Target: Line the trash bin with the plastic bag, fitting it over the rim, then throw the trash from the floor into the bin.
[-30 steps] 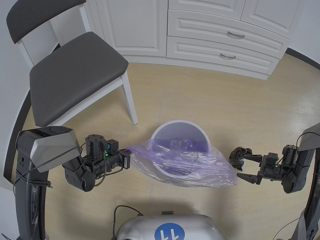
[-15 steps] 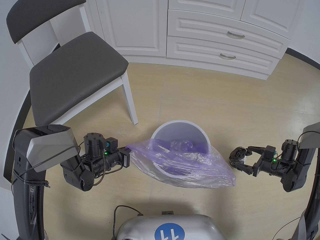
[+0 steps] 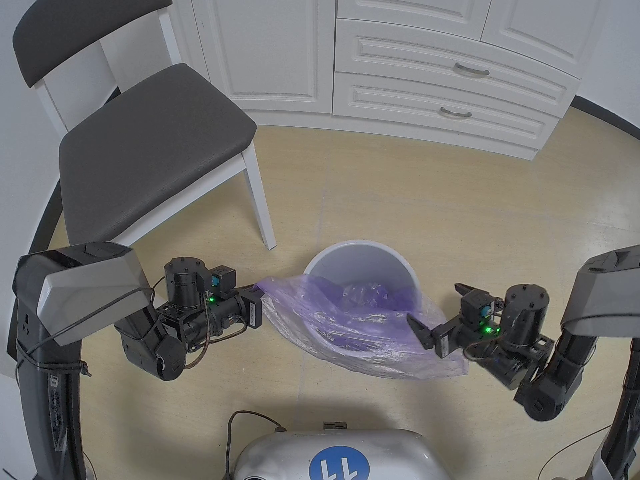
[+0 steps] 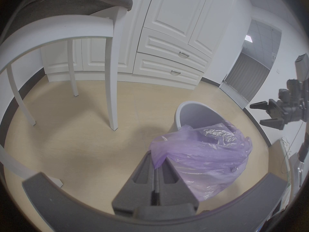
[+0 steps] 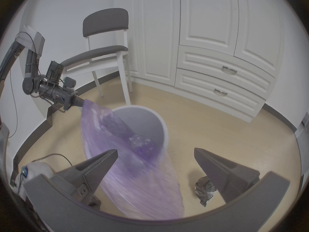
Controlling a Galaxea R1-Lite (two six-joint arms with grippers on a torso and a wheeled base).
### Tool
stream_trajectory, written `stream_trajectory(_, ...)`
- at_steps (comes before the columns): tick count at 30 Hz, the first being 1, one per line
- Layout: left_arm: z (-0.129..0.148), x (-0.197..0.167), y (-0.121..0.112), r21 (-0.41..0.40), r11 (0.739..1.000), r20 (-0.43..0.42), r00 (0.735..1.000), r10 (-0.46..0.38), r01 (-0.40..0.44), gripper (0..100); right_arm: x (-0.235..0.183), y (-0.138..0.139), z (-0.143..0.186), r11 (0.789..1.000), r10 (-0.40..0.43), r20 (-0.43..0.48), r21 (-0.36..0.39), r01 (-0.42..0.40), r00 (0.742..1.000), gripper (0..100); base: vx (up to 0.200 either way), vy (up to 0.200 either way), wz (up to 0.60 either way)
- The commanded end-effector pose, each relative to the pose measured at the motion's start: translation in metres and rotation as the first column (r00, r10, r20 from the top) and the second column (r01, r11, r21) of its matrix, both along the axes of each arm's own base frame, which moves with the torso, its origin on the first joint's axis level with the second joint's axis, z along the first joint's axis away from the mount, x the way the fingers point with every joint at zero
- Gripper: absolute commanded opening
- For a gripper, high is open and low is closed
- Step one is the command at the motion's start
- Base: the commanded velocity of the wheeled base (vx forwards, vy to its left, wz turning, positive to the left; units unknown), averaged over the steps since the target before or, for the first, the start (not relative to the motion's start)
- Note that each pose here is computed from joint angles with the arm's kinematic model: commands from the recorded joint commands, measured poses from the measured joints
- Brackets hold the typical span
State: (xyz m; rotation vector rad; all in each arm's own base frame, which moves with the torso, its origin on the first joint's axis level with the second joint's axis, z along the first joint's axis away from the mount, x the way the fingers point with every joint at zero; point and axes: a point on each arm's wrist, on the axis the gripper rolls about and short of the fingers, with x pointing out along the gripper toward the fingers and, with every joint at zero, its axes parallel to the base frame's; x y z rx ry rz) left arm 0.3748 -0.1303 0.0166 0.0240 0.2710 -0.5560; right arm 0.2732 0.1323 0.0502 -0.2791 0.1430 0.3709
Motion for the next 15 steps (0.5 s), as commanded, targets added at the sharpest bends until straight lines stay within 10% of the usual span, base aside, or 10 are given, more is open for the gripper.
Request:
stream_trajectory(1, 0.008, -0.005, -0.002, -0.006, 1.0, 0.01, 1.0, -0.007, 0.008, 0, -0.027, 0.057, 0.008, 0.999, 0.027, 0.052, 0.038, -0.029, 0.998, 100, 0.0, 0.0, 0.0)
stream_trajectory(2, 0.008, -0.006, -0.003, -0.006, 1.0, 0.01, 1.0, -0.009, 0.009, 100, -0.03, 0.064, 0.005, 0.999, 0.017, 0.05, 0.031, -0.018, 0.999, 100, 0.0, 0.0, 0.0)
stream_trajectory(15, 0.01, -0.007, -0.001, -0.003, 1.0, 0.012, 1.0, -0.01, 0.01, 100, -0.046, 0.089, -0.034, 0.998, 0.021, -0.027, -0.06, -0.022, 0.999, 100, 0.0, 0.0, 0.0)
